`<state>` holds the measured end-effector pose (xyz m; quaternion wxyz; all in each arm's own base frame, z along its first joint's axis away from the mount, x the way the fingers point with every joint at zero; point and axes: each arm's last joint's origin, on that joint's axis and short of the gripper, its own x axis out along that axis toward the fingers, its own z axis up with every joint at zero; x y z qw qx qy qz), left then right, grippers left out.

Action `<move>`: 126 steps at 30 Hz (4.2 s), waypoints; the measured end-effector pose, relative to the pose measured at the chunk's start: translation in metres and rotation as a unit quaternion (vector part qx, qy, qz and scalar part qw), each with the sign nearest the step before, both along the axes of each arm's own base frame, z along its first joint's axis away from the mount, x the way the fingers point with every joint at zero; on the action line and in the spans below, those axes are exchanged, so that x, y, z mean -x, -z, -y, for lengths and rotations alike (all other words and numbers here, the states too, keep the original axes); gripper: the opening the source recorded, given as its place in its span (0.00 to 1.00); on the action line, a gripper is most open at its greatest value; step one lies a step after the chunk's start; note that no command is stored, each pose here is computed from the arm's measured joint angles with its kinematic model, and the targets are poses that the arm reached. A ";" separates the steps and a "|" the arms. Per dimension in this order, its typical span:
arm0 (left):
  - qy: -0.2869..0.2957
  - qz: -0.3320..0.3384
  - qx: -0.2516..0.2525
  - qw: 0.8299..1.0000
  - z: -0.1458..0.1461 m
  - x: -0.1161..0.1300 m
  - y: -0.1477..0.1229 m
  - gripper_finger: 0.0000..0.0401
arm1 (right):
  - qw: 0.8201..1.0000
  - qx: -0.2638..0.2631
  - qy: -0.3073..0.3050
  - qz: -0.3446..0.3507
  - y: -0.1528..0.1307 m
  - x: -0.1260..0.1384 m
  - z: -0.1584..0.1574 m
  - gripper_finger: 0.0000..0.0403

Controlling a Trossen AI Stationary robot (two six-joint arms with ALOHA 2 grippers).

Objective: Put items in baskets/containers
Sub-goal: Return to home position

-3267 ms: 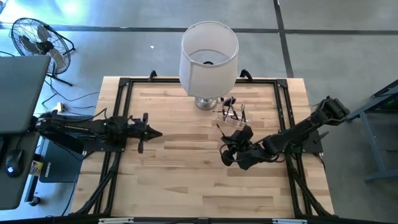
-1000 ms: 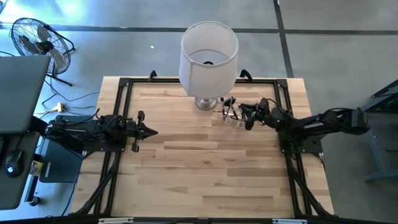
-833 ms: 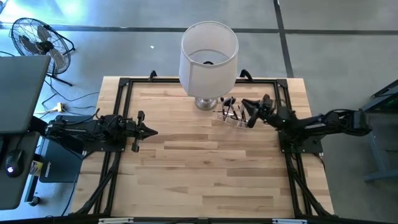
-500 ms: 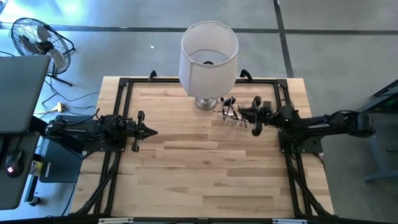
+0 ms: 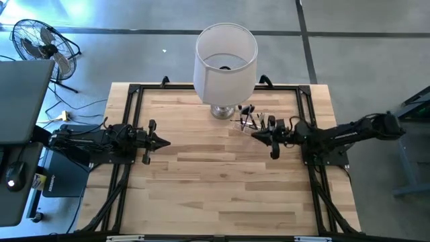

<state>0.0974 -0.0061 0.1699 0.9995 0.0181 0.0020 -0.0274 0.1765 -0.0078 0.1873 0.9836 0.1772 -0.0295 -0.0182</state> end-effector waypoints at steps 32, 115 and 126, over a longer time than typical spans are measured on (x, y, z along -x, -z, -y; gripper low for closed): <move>0.000 0.001 0.000 1.000 0.000 0.000 0.000 0.00 | 0.997 0.047 -0.056 -0.018 0.018 0.079 -0.014 0.00; 0.000 -0.006 0.000 1.000 0.000 -0.001 0.001 0.00 | 0.993 0.112 -0.021 -0.012 0.017 0.080 -0.012 0.00; 0.000 -0.006 0.000 1.000 0.000 -0.001 0.001 0.00 | 0.993 0.112 -0.021 -0.012 0.017 0.080 -0.012 0.00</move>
